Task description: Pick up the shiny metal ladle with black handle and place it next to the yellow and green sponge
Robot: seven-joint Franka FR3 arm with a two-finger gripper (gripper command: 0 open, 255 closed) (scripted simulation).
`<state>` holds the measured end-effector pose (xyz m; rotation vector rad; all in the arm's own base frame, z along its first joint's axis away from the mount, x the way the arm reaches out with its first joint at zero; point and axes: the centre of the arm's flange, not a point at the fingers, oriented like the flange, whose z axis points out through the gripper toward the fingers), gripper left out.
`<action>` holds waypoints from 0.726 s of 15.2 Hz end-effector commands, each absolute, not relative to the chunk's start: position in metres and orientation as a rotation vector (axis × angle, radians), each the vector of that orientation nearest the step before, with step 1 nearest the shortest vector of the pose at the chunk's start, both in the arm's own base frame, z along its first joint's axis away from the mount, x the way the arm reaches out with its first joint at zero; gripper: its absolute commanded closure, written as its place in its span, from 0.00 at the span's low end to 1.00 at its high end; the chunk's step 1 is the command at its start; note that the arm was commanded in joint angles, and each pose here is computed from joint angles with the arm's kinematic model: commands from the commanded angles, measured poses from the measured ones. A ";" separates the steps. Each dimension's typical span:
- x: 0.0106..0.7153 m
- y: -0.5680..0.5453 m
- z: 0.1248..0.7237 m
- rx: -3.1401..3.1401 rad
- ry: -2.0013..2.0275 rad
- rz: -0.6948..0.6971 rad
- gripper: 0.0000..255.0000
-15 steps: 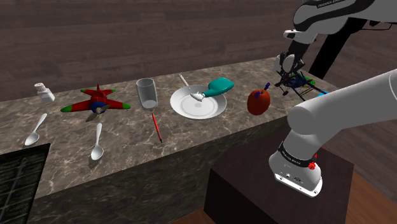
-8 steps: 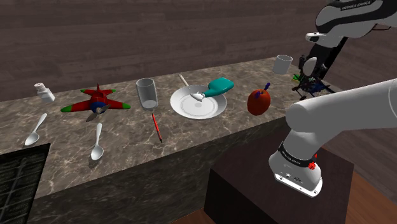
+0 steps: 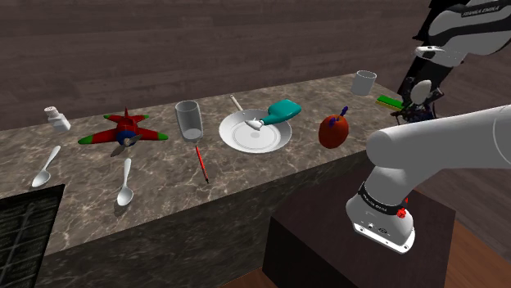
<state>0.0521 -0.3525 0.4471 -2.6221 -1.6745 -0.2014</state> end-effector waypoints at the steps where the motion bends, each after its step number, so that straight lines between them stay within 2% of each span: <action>1: 0.048 -0.351 0.427 -2.595 -1.678 -0.142 1.00; 11: 0.048 -0.351 0.374 -2.595 -1.678 -0.142 1.00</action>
